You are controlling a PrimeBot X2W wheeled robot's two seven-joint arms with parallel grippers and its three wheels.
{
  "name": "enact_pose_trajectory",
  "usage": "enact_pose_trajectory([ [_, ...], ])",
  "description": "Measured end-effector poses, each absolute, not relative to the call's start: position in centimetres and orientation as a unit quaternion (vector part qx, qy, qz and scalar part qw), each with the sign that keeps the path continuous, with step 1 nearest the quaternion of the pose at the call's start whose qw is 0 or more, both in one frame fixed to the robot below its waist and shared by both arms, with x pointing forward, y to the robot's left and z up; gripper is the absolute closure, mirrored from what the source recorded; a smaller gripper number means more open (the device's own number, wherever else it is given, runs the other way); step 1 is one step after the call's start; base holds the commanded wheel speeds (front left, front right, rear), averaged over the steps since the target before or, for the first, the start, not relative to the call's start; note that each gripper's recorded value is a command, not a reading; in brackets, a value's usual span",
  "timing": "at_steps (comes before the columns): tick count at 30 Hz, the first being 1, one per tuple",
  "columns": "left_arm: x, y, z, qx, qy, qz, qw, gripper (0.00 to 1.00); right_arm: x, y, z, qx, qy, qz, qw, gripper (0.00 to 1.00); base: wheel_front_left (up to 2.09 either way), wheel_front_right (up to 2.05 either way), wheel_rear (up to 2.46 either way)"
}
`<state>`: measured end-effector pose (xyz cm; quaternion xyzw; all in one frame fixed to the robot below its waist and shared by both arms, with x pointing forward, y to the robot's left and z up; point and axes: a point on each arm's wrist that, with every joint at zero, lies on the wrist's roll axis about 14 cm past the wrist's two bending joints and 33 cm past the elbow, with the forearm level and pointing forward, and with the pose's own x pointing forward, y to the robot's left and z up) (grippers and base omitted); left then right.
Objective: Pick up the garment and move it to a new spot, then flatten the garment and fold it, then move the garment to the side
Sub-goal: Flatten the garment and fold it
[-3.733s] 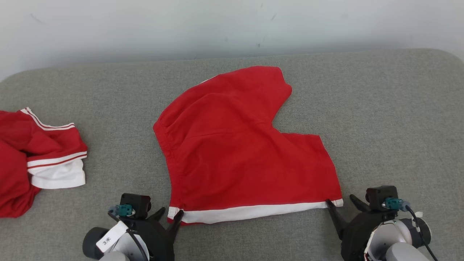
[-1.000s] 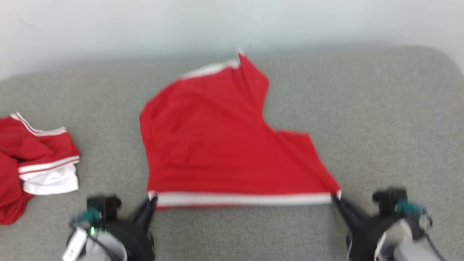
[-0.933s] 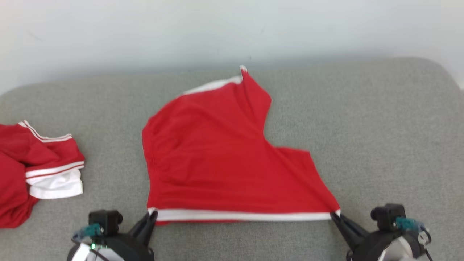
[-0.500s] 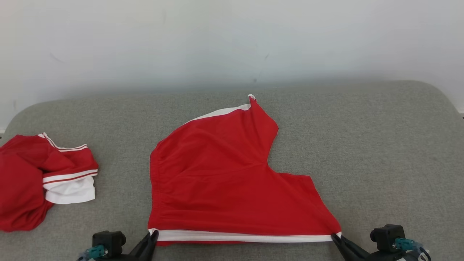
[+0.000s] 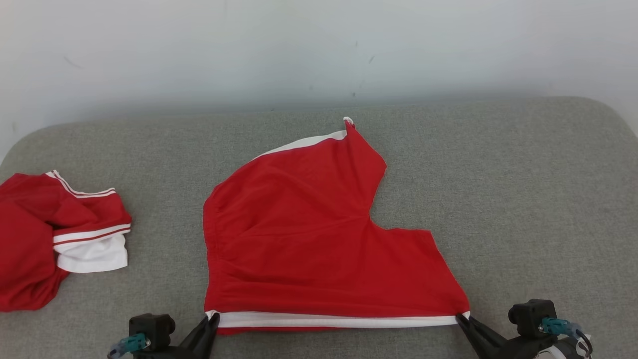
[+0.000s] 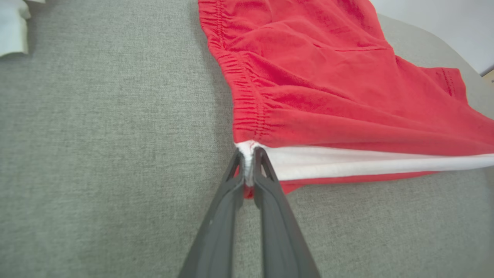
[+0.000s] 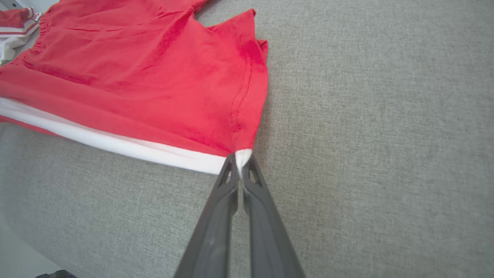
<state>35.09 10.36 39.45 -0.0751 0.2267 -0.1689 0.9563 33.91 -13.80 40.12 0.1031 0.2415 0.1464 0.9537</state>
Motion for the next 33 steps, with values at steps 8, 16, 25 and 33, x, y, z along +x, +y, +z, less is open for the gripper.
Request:
enact_pose_trajectory([
  [8,36.7,9.8,40.0,-0.036,0.238,-0.218,0.946,1.00,35.6,-12.2,40.6,0.052,0.272,0.201,0.940,1.00,0.00,0.00,0.00],
  [16,42.2,7.5,42.7,-0.015,0.302,-0.303,0.904,1.00,43.5,-10.1,44.9,-0.009,0.329,0.254,0.910,1.00,0.00,0.00,0.00],
  [25,58.3,5.4,63.0,-0.083,0.095,-0.294,0.948,1.00,58.9,-11.8,63.5,0.028,0.150,0.179,0.972,1.00,0.00,0.00,0.00],
  [33,62.8,7.6,67.6,-0.096,-0.045,-0.247,0.963,1.00,62.9,-12.3,68.0,0.000,-0.015,0.178,0.984,1.00,0.00,0.00,0.00],
])
